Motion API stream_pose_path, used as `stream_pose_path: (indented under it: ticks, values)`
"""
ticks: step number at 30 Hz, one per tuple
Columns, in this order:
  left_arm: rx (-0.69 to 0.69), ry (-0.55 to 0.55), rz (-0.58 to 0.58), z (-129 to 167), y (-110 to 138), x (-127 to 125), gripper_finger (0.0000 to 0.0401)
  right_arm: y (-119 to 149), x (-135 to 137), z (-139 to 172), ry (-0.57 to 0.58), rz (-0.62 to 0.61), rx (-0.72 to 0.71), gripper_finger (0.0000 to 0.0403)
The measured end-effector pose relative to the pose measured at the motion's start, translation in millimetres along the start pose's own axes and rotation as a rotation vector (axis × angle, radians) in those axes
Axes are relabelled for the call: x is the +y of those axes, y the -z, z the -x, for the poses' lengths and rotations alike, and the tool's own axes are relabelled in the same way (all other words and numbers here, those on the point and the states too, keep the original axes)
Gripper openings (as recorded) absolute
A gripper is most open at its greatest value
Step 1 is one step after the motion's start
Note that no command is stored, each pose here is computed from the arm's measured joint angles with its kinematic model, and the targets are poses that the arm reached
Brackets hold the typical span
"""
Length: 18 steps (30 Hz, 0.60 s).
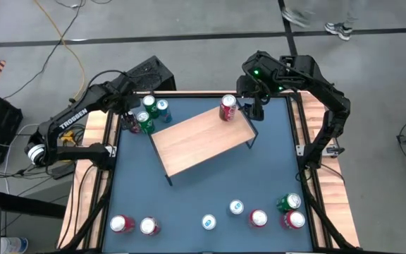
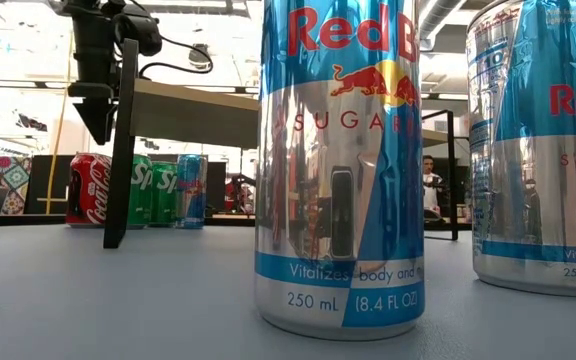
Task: Place canned beverage on shelf
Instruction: Put the top red white soda can on the shelf aligned with the other red white soda can
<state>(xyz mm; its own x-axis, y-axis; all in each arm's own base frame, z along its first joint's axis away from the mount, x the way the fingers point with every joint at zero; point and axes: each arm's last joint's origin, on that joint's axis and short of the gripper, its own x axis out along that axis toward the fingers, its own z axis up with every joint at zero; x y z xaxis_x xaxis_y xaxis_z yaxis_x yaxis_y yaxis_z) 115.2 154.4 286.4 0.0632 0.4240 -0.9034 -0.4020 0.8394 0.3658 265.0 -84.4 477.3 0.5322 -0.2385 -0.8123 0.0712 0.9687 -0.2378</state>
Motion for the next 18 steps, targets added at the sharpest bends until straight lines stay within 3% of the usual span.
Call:
stream_pose_path:
  ticks: [5,14,18]
  values:
    - [-0.020,0.044,0.018,0.0,-0.3,-1.4,0.0301,-0.9,-0.2,-2.7,-0.002,0.000,0.006,0.0344]
    - [-0.006,0.057,0.040,0.0,1.1,-2.4,0.0387,-0.8,-0.5,-3.0,-0.001,0.000,0.007,0.0344]
    - [0.001,0.077,0.026,0.0,2.3,-3.5,0.0397,-0.9,-0.4,-3.0,-0.002,0.000,0.007,0.0344]
